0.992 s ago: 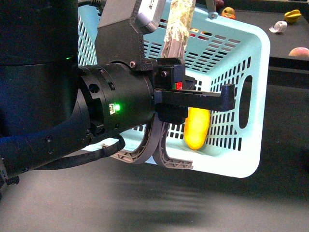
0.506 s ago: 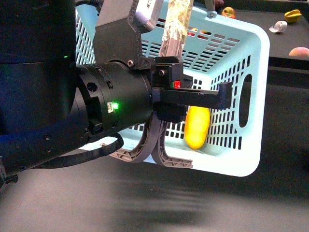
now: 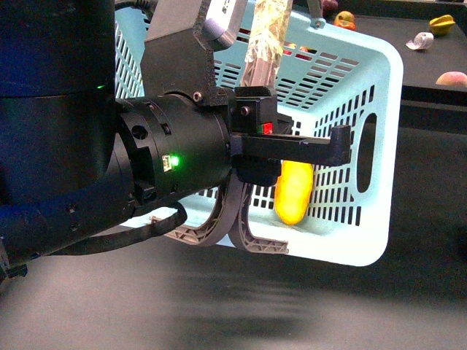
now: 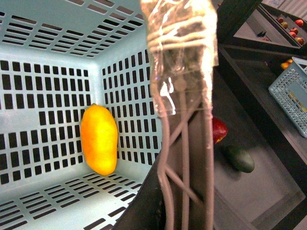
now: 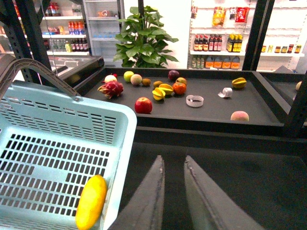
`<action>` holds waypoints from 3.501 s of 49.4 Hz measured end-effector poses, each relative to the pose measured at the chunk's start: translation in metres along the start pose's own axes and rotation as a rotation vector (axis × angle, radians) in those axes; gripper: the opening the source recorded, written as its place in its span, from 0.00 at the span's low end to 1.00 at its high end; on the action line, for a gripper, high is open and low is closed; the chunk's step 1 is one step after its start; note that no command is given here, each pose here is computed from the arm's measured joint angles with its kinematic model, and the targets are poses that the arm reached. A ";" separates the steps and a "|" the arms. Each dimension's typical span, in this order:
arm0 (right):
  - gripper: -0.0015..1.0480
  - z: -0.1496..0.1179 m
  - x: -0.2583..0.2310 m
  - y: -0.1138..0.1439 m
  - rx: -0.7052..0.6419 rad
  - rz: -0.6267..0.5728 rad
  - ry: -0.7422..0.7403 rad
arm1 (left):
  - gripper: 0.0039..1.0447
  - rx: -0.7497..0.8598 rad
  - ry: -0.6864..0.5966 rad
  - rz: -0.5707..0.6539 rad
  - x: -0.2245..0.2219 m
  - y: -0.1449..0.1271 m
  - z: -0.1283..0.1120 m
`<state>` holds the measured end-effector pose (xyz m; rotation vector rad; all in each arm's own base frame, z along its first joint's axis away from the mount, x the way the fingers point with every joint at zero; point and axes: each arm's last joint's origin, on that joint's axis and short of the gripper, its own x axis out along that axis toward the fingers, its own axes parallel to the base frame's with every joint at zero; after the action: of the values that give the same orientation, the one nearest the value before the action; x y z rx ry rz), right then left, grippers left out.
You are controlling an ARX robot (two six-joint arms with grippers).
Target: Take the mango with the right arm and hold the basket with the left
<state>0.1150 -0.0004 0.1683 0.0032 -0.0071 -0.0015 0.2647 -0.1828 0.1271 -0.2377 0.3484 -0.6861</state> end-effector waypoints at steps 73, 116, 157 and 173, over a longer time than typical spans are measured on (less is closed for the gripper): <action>0.92 -0.003 -0.017 0.000 -0.006 0.003 0.003 | 0.05 0.069 -0.118 0.074 0.007 0.004 0.002; 0.92 -0.003 -0.017 0.000 -0.006 0.003 0.004 | 0.05 -1.054 -0.616 0.791 0.062 0.109 0.041; 0.92 -0.003 -0.017 0.000 -0.006 0.003 0.004 | 0.93 -1.105 -0.665 0.841 0.035 0.107 0.046; 0.92 -0.003 -0.017 0.000 -0.006 0.003 0.004 | 0.92 -0.841 -0.773 0.911 -0.063 0.111 0.058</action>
<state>0.0976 -0.0002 0.1653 -0.0033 -0.0032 0.0015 0.3058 -0.0527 0.1590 -1.0291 -0.0474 0.5079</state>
